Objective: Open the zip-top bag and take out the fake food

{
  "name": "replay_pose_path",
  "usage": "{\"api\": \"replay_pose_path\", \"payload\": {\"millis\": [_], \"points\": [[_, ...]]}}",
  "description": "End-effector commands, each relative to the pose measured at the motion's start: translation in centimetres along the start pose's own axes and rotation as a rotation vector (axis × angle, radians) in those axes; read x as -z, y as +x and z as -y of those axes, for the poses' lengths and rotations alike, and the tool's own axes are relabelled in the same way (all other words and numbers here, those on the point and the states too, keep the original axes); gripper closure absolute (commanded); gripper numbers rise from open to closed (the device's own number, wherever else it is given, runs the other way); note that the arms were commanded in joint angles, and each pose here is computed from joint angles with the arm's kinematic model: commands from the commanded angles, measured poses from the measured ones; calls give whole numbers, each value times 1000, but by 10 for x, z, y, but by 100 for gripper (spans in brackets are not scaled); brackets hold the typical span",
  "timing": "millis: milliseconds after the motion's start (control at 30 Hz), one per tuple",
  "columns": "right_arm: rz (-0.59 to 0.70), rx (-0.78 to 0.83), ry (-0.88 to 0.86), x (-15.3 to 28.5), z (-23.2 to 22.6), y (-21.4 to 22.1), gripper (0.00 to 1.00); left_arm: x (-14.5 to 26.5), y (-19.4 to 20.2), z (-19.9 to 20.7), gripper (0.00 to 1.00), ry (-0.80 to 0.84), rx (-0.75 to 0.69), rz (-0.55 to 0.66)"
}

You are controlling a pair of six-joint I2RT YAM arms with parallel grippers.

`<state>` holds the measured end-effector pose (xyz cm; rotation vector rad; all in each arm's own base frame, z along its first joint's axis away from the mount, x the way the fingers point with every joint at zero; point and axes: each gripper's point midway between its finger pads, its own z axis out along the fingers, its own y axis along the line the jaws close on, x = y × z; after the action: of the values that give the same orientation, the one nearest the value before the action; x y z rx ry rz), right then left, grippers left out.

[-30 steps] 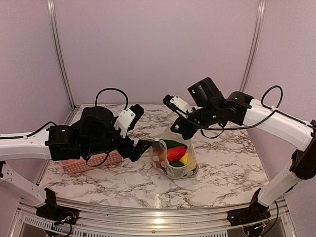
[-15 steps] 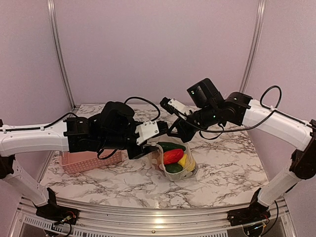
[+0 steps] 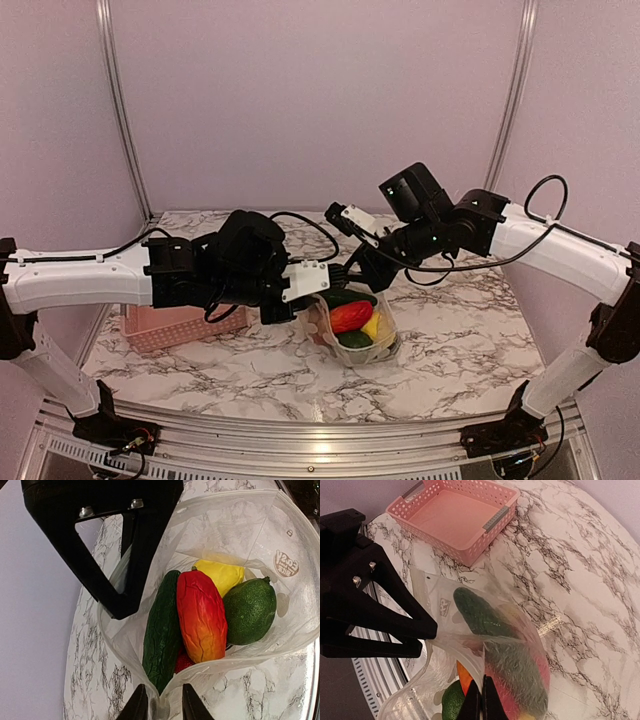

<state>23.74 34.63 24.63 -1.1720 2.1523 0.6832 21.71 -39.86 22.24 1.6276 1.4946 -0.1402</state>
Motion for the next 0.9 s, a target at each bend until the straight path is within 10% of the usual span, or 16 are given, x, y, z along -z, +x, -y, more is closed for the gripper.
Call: {"api": "replay_pose_path", "payload": {"millis": [0,867], "points": [[19,17,1,11,2,0,100,1,12,-5,79,-15,-35,-43],[-14,-5,11,22,14,30,100,16,61,-26,98,-76,-16,-144]]}}
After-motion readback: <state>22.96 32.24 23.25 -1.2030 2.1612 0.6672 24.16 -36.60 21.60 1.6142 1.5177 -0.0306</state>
